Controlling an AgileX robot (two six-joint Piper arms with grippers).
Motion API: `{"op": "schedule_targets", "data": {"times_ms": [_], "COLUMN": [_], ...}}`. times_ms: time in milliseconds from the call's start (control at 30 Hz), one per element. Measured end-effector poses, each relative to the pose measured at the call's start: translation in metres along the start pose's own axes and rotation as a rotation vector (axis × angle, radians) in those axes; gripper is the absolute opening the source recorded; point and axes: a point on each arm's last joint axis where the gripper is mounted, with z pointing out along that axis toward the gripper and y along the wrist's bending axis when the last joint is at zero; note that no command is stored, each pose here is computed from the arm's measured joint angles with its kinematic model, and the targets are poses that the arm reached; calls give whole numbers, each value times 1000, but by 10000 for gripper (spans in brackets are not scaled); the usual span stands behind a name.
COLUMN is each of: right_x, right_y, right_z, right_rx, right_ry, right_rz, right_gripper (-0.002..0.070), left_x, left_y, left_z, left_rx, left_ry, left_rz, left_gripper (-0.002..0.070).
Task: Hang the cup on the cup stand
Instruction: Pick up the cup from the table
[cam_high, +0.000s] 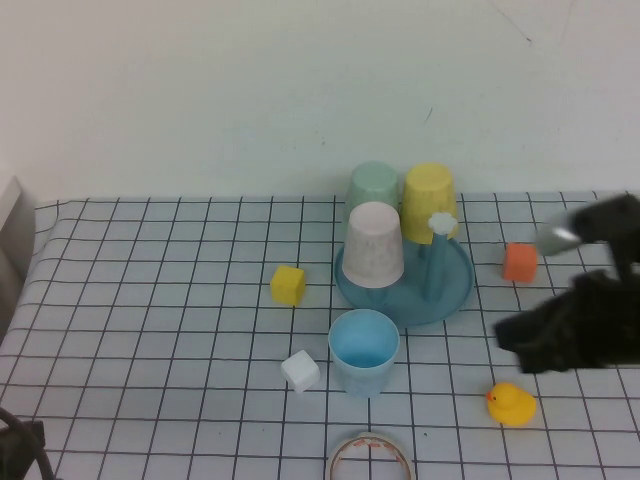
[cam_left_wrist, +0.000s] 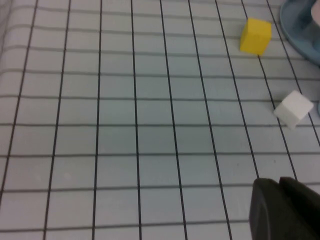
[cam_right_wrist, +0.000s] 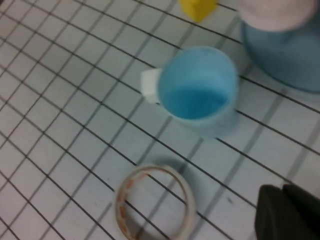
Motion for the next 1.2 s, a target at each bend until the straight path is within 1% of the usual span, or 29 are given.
{"op": "schedule_targets", "data": {"times_ms": [133, 233, 300, 367, 400, 467, 533, 600, 667, 800, 1067, 1200], "right_x": [-26, -40, -46, -51, -52, -53, -51, -49, -46, -40, -33, -32], "right_y": [16, 23, 24, 24, 22, 19, 16, 12, 9, 1, -9, -11], "right_z": [32, 57, 71, 83, 89, 100, 110, 118, 125, 140, 155, 161], "right_rx": [-62, -114, -136, -147, -152, -155, -151, -143, -128, -92, -39, -34], "right_ry": [24, 62, 88, 107, 123, 146, 167, 181, 190, 200, 194, 191], "right_rz": [-64, -90, -109, -131, -138, -138, -124, -103, -80, -62, -38, 5], "right_gripper": [-1, 1, 21, 63, 97, 177, 273, 342, 379, 400, 405, 405], "left_x": [-4, -4, -4, -4, -4, -5, -5, -5, -5, -6, -6, -6], "left_y": [0, 0, 0, 0, 0, -1, -1, -1, -1, -1, -1, -1], "left_z": [0, 0, 0, 0, 0, 0, 0, 0, 0, 0, 0, 0], "left_rx": [-3, -5, -4, 0, 1, 7, 10, 10, 9, 7, 8, 8], "left_ry": [-39, -45, -46, -47, -47, -49, -52, -54, -59, -67, -67, -67], "left_rz": [7, 9, 7, -1, -3, -16, -22, -23, -24, -22, -22, -22], "left_gripper": [-1, -1, -1, -1, -1, -1, -1, -1, -1, -1, -1, -1]}}
